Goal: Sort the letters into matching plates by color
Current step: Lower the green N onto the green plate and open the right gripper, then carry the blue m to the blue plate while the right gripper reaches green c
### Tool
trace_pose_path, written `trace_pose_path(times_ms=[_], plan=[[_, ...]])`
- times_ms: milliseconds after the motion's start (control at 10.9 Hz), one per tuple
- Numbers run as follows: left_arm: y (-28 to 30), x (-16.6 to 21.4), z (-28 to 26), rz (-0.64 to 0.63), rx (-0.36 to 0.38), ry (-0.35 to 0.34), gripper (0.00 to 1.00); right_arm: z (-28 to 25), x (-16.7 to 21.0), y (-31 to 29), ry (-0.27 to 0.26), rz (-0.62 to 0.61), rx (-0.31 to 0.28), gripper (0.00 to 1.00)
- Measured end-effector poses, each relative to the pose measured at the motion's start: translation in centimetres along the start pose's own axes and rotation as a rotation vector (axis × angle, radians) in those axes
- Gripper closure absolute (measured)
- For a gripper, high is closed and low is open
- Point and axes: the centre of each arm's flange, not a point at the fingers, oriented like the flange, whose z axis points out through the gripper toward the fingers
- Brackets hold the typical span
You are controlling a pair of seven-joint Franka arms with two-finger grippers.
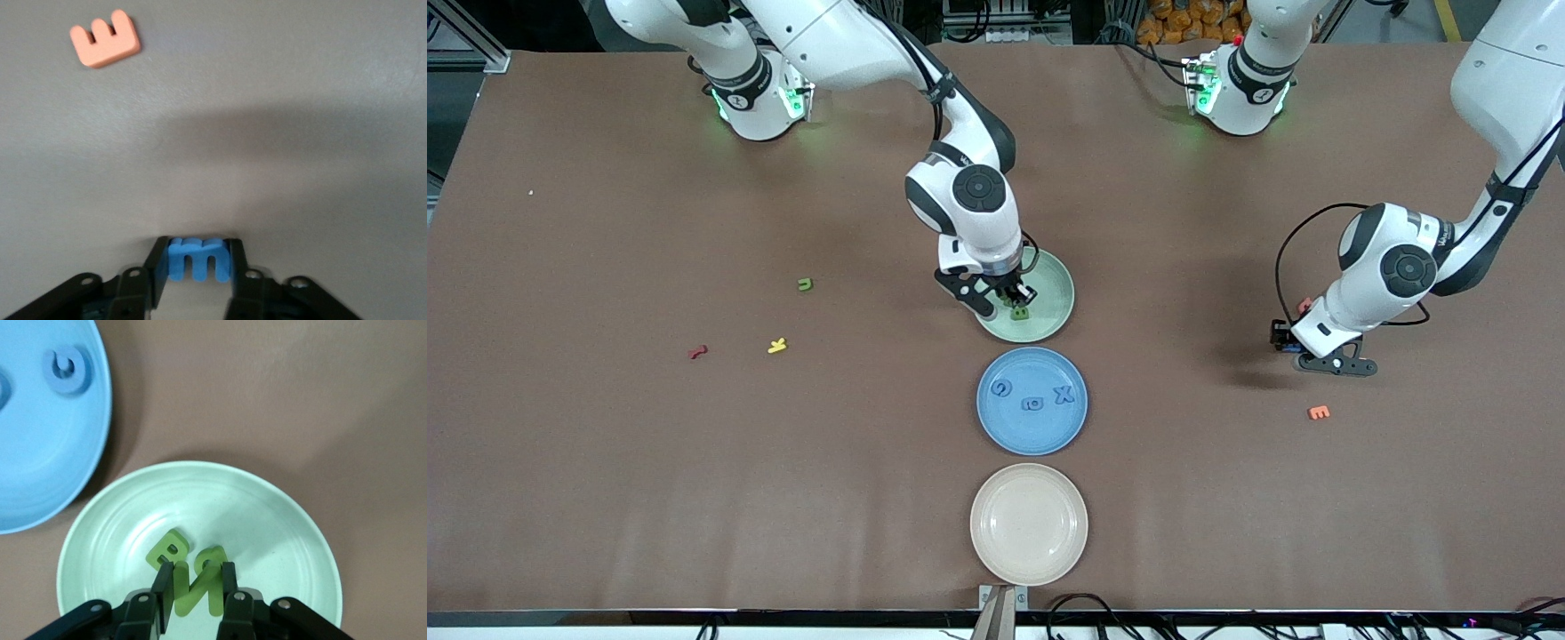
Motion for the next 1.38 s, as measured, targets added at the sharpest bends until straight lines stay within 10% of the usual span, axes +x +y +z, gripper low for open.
trace_pose_path(times_ms=[368,829,1382], plan=[[-0.2,0.0,0.0,-0.004,0.001,0.002,0.59,0.8,-0.3,-0.1,0.0,0.043,0.008,0.65],[2.0,1.6,-1.9,-0.043,-0.014,0.046,0.59,-1.7,1.0,-1.3,0.007,0.061,0.051,0.02],[9.3,3.8,-4.4,-0.182,-0.057,0.094,0.59,-7.6,8.6,4.1,-0.001,-0.078,0.025,0.05]])
